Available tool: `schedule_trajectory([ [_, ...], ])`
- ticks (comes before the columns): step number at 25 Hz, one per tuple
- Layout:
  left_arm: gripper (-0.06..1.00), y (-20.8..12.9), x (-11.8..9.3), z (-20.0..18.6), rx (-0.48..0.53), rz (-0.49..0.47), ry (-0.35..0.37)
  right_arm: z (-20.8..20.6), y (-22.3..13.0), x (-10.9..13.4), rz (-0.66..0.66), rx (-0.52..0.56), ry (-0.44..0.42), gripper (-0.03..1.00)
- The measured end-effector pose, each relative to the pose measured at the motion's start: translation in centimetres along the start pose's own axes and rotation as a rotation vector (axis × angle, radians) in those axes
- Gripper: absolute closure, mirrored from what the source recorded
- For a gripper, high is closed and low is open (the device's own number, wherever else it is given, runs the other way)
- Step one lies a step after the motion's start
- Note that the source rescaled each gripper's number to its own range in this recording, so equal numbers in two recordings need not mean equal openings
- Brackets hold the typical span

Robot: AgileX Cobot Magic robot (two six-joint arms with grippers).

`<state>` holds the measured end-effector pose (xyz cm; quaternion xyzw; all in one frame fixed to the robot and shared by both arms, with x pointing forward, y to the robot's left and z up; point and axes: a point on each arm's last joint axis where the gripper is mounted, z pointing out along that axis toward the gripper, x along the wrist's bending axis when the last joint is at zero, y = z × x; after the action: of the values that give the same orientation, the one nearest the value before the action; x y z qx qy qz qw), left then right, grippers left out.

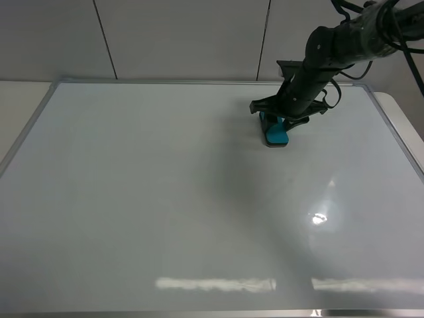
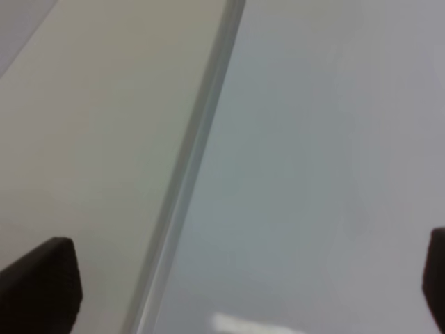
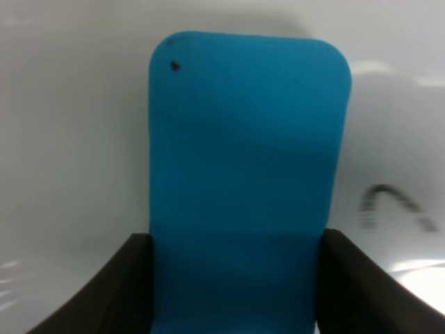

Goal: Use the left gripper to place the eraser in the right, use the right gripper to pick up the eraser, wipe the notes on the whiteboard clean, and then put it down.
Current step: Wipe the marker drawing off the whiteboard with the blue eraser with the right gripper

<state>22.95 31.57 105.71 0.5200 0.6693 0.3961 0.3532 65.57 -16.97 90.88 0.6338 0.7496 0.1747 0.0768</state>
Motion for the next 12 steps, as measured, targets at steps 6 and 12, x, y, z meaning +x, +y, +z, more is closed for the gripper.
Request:
schedule_trajectory([
  [6, -0.06, 0.0, 0.0, 0.0, 0.0, 0.0, 0.0, -0.3, 0.4, -4.2, 0.061, -0.01, -0.063, 0.97],
  [12, -0.06, 0.0, 0.0, 0.0, 0.0, 0.0, 0.0, -0.9, 0.4, -9.7, 0.177, -0.022, -0.109, 0.97],
])
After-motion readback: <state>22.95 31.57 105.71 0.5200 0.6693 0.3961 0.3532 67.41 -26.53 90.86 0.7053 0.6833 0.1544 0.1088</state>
